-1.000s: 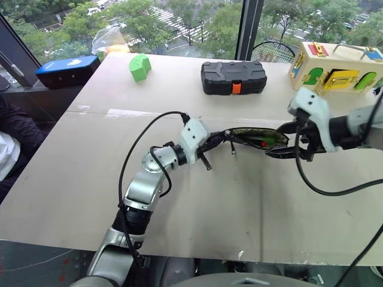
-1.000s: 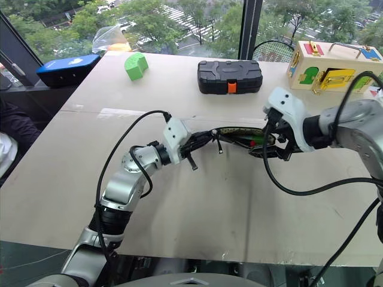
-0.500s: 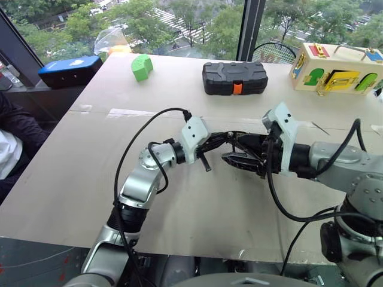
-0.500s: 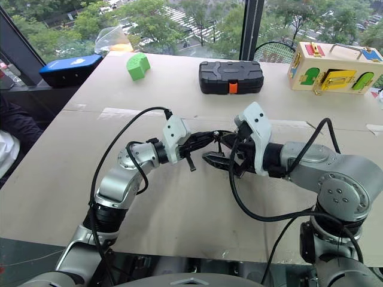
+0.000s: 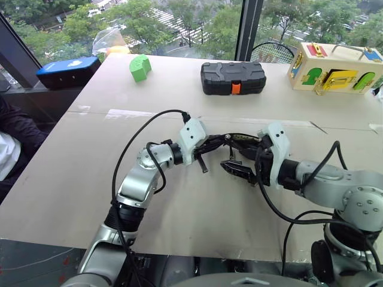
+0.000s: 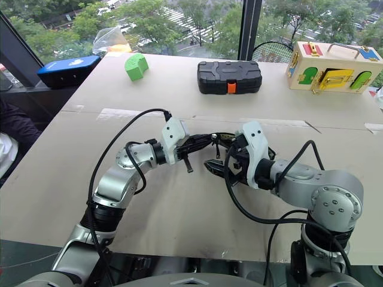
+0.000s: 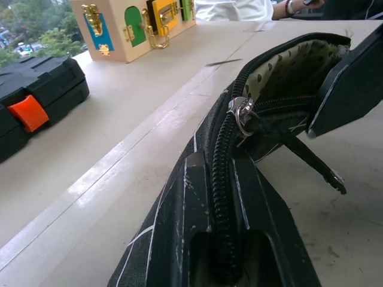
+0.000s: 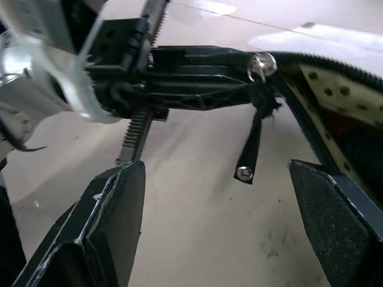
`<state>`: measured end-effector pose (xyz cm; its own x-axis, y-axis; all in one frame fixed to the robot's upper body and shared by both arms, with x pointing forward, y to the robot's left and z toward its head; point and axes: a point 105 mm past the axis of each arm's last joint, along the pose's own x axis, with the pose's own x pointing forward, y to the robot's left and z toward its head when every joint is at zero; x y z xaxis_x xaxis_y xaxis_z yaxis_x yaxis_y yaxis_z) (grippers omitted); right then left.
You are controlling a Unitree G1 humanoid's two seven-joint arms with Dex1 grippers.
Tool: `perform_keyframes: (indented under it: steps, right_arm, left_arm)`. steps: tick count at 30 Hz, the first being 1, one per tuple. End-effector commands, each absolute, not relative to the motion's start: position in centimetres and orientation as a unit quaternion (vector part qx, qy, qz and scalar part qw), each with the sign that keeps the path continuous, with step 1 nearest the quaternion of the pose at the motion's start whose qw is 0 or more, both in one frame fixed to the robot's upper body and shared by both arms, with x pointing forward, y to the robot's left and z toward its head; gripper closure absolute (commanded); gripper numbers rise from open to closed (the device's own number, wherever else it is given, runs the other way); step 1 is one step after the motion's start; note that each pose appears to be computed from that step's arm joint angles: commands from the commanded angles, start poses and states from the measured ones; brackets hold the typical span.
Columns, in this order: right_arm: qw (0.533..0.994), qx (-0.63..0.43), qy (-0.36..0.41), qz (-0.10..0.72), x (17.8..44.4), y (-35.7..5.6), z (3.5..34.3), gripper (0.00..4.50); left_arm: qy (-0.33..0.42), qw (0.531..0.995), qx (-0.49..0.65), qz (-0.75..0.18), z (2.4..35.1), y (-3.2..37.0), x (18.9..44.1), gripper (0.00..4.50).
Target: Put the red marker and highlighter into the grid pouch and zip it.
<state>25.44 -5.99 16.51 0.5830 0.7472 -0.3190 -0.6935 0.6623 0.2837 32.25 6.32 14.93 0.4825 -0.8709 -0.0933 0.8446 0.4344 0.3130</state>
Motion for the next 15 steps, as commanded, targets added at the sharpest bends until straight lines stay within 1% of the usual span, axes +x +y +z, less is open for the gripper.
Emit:
perform_keyframes:
  steps: [1, 5, 6, 8, 9, 10, 11, 15]
  right_arm:
    - [0.895, 0.078, 0.204, 0.389, 25.8, -5.7, 16.7, 0.66]
    - [0.899, 0.117, 0.192, 0.376, 26.6, -5.3, 17.3, 0.66]
    - [0.898, 0.129, 0.188, 0.377, 26.8, -5.1, 17.6, 0.89]
    - [0.896, 0.139, 0.185, 0.38, 26.9, -4.9, 17.8, 1.53]
    - [0.896, 0.138, 0.185, 0.38, 26.9, -4.8, 17.9, 1.97]
    - [0.896, 0.138, 0.186, 0.38, 26.9, -4.8, 17.9, 2.64]
    - [0.896, 0.139, 0.187, 0.378, 27.0, -4.7, 17.9, 2.93]
    - [0.897, 0.15, 0.182, 0.374, 27.3, -4.5, 18.2, 2.93]
  left_arm:
    - [-0.074, 0.84, 0.168, -0.511, 16.4, 6.1, 32.0, 4.5]
    - [-0.073, 0.838, 0.169, -0.513, 16.2, 6.1, 31.8, 4.5]
    - [-0.074, 0.838, 0.169, -0.514, 16.2, 6.0, 31.7, 4.5]
    - [-0.075, 0.837, 0.169, -0.515, 16.1, 5.9, 31.6, 4.5]
    - [-0.076, 0.836, 0.169, -0.516, 16.1, 5.9, 31.5, 4.5]
    - [-0.076, 0.836, 0.169, -0.516, 16.1, 5.9, 31.5, 4.5]
    - [-0.076, 0.836, 0.17, -0.517, 16.1, 5.9, 31.5, 4.5]
    - [-0.076, 0.835, 0.17, -0.518, 16.0, 5.9, 31.4, 4.5]
